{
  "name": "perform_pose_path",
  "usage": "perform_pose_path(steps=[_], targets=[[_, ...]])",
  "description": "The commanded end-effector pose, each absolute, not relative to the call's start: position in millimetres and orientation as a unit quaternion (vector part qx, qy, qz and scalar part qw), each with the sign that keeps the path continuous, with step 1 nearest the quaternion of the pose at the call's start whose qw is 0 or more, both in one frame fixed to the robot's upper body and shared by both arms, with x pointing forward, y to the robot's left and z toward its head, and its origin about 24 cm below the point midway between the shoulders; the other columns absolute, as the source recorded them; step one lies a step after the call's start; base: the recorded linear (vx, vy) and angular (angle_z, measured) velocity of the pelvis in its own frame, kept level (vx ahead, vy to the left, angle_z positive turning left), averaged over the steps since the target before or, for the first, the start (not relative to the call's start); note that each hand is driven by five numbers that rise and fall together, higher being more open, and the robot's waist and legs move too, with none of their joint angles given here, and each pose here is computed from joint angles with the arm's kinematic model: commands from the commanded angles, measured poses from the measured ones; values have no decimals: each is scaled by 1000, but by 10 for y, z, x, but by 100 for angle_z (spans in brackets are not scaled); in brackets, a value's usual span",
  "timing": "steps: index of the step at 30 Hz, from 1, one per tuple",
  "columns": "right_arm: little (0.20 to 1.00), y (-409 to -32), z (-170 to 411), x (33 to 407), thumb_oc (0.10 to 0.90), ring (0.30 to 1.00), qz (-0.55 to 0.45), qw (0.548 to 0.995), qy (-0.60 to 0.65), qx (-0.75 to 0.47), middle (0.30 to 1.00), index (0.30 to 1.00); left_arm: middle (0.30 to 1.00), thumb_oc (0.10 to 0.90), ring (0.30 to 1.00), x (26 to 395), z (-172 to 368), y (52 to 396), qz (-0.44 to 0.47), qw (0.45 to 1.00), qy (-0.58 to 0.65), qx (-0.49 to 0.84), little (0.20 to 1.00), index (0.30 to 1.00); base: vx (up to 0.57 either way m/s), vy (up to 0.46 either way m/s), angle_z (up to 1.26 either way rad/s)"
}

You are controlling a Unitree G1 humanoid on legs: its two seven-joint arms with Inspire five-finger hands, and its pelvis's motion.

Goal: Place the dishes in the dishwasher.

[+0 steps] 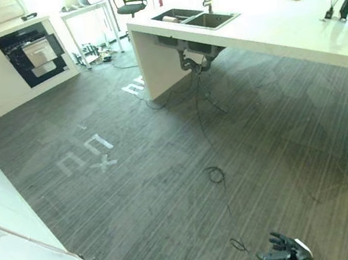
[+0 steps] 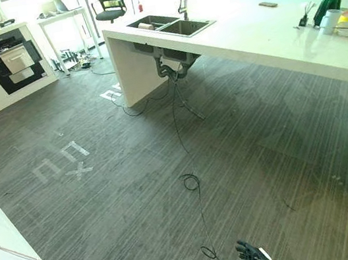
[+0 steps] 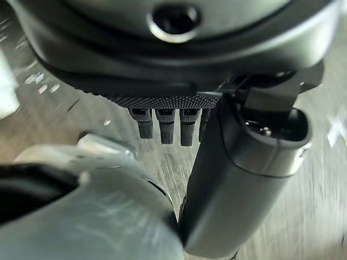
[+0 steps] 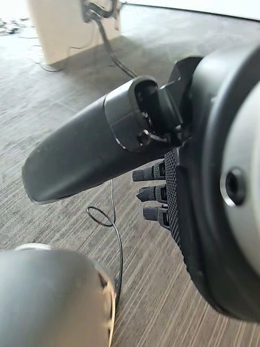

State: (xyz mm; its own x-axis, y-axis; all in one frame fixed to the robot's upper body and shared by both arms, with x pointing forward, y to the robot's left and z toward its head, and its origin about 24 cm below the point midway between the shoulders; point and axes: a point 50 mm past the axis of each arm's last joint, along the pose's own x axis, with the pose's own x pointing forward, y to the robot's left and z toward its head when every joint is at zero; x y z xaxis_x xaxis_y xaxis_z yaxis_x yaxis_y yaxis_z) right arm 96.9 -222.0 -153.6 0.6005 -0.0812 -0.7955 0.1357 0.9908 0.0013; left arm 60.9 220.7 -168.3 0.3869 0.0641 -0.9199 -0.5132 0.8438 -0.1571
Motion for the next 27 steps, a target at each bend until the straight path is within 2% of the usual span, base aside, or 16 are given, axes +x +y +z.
perform_pose_path(steps=[1, 8, 16, 21, 27], targets=[[900, -2355, -1402, 1262, 800, 900, -74, 918, 387, 42, 900, 900, 900, 800, 900, 717, -1693, 2033, 122, 811, 533, -210, 900, 900, 75, 109, 0], [900, -2344, -1397, 1269, 800, 900, -83, 921, 378, 50, 900, 900, 900, 800, 900, 647, -1713, 2049, 123, 798, 559, -189, 900, 900, 108, 190, 2], [900, -2494, -1289, 1432, 800, 900, -96, 931, 348, 63, 900, 900, 900, 800, 900, 973, -1604, 2222, 118, 845, 505, -127, 900, 900, 109, 161, 20], [900, -2580, -1260, 1469, 800, 900, -93, 929, 351, 67, 900, 900, 900, 800, 900, 1164, -1537, 2231, 99, 870, 474, -90, 900, 900, 335, -166, 19], [900, -2576, -1260, 1466, 800, 900, -64, 929, 362, 32, 900, 900, 900, 800, 900, 1108, -1568, 2145, 129, 865, 469, -126, 900, 900, 819, -537, -23]])
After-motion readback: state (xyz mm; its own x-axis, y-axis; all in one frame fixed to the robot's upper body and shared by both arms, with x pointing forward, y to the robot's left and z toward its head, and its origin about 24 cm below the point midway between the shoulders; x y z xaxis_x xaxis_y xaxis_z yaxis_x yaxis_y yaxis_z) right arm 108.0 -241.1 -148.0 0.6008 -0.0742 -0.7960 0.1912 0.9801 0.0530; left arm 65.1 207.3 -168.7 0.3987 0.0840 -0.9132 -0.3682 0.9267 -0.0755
